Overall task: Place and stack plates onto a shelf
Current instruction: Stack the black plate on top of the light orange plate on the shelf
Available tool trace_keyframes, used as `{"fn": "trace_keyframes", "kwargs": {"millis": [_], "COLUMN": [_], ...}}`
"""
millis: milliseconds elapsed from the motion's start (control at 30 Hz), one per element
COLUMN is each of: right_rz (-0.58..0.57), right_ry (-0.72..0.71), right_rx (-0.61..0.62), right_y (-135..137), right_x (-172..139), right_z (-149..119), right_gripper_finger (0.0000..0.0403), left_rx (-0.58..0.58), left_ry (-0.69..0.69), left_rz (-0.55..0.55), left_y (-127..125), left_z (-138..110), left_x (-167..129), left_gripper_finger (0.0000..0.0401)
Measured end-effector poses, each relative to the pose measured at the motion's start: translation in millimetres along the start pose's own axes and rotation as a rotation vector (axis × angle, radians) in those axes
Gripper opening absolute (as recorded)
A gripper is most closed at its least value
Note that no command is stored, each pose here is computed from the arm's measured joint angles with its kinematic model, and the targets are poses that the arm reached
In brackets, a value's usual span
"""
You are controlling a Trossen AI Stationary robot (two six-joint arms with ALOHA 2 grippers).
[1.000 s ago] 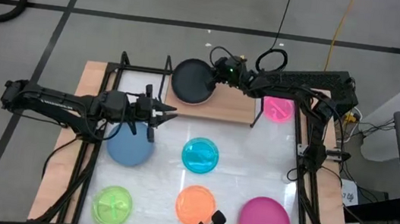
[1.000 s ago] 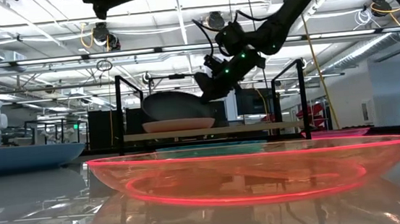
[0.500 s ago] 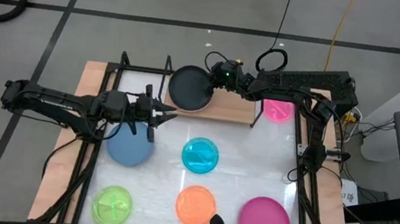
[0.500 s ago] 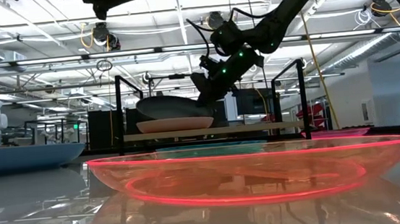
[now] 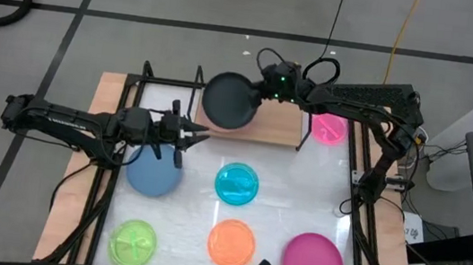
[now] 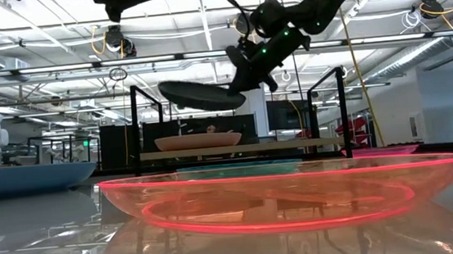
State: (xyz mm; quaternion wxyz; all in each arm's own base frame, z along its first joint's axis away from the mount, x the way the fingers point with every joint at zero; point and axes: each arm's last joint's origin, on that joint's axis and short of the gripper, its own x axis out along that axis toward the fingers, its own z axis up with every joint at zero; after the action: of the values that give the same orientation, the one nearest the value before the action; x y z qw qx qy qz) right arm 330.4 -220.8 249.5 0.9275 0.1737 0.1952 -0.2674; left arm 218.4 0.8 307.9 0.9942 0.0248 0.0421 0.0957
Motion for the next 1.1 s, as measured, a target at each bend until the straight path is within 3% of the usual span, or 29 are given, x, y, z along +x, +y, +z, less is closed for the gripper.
{"fn": "trace_keyframes", "kwargs": {"millis": [233,400,800,1100], "right_rz": [-0.020,-0.065,-0.049,-0.048], "right_ry": [0.070,0.052,0.052,0.048], "right_rx": [0.023,0.004,0.010,0.006], "right_y": [-2,-1,0,0], "right_x": [0,3,23,23], "right_z": [-7,-8,-21,-20], "right_gripper_finger": [0.0000,0.0000,0.0000,0.0031], "left_rx": [-0.007,-0.001,-0.002,-0.003], "left_ry": [-0.032,-0.037,-0.030,-0.030], "left_rz": [0.001,0.002,0.001,0.000], "left_y": [0,0,0,0], "left_z": [3,4,3,3], "left_x": [0,0,0,0], "left_gripper_finger": [0.0104,0.0104,0.0104,0.0104]}}
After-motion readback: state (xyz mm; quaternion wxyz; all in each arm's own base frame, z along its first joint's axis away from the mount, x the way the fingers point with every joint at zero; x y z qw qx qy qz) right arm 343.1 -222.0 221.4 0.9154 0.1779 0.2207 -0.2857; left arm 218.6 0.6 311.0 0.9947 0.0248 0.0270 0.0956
